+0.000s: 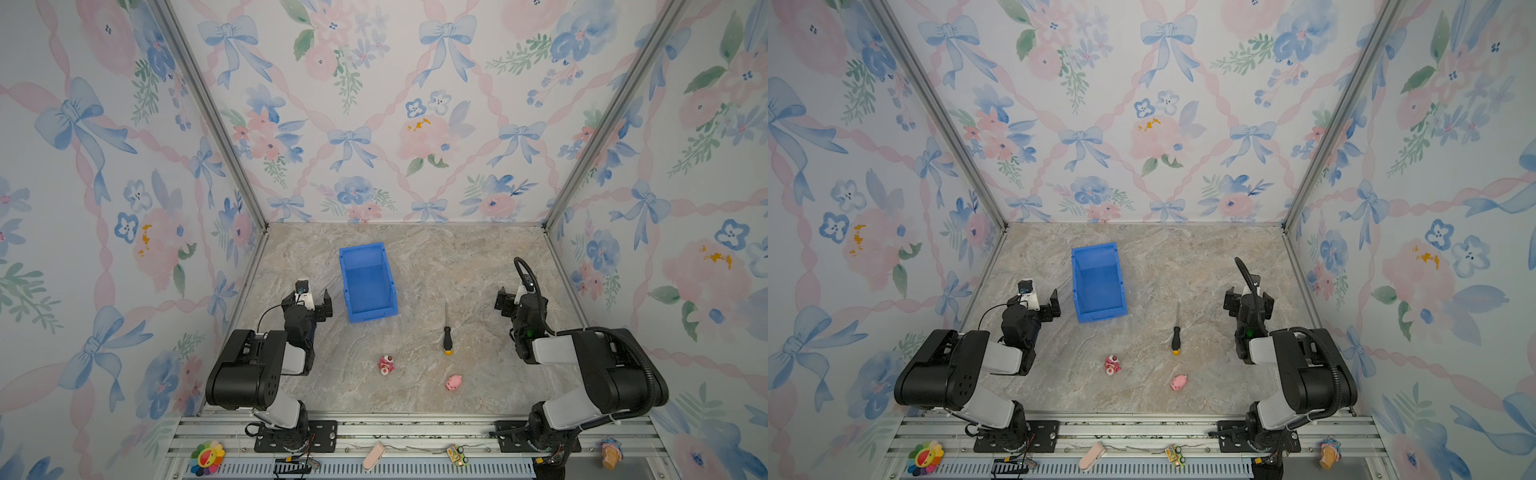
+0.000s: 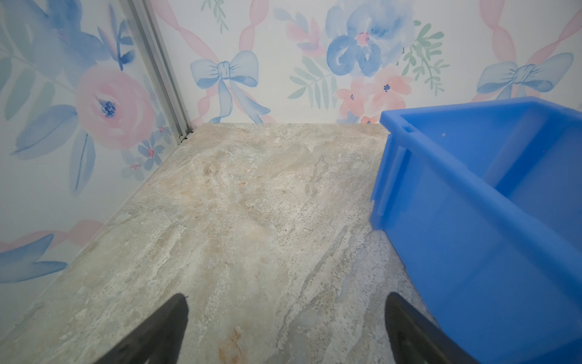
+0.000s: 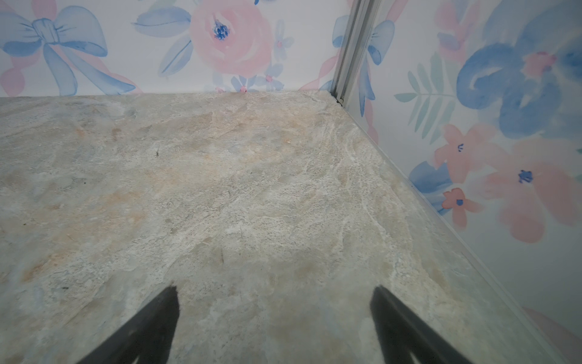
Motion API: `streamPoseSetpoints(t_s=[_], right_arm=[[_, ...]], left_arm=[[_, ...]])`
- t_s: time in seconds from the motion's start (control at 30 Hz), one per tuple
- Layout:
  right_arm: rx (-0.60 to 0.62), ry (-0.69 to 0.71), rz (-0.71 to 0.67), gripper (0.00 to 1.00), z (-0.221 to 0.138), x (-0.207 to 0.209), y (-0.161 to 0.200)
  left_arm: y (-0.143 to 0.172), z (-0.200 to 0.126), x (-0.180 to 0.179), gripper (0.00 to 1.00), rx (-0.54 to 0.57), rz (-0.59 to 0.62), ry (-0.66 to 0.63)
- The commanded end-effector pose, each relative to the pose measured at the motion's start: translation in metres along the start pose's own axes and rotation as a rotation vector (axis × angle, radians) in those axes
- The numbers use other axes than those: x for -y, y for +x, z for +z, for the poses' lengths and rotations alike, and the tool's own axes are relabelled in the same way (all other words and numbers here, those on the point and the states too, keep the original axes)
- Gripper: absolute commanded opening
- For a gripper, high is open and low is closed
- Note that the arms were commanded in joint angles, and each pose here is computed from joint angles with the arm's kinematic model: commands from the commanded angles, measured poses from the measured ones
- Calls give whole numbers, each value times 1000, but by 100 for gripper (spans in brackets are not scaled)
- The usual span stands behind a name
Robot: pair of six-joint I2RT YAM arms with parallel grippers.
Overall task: Put the screwdriver in the bin
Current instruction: Pick up the screwdriver from the center of the table.
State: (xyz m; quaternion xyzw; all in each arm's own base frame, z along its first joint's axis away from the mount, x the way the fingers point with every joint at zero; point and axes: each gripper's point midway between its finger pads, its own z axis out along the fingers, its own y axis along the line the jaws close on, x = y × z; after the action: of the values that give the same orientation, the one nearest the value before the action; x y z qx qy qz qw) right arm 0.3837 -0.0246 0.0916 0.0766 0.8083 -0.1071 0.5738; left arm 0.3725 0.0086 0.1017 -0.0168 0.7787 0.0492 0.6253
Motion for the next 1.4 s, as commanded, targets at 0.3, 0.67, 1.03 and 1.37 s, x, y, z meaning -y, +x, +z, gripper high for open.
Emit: streamPoseSetpoints(t_s=[0.3,0.67,1.03,1.37], right_arm=[[36,0,-1,97,3,-4,-12],[37,0,-1,97,3,-4,-12],[38,-2,0,97,3,-5,-13],[98,29,-42,97,-13,-8,-18]], left_arm=[[-7,3,5,98,25,13,18],[-7,3,5,98,24,11,17],[-7,3,4,98,24,11,15],[-23,2,-8,98,-38,5,-75]])
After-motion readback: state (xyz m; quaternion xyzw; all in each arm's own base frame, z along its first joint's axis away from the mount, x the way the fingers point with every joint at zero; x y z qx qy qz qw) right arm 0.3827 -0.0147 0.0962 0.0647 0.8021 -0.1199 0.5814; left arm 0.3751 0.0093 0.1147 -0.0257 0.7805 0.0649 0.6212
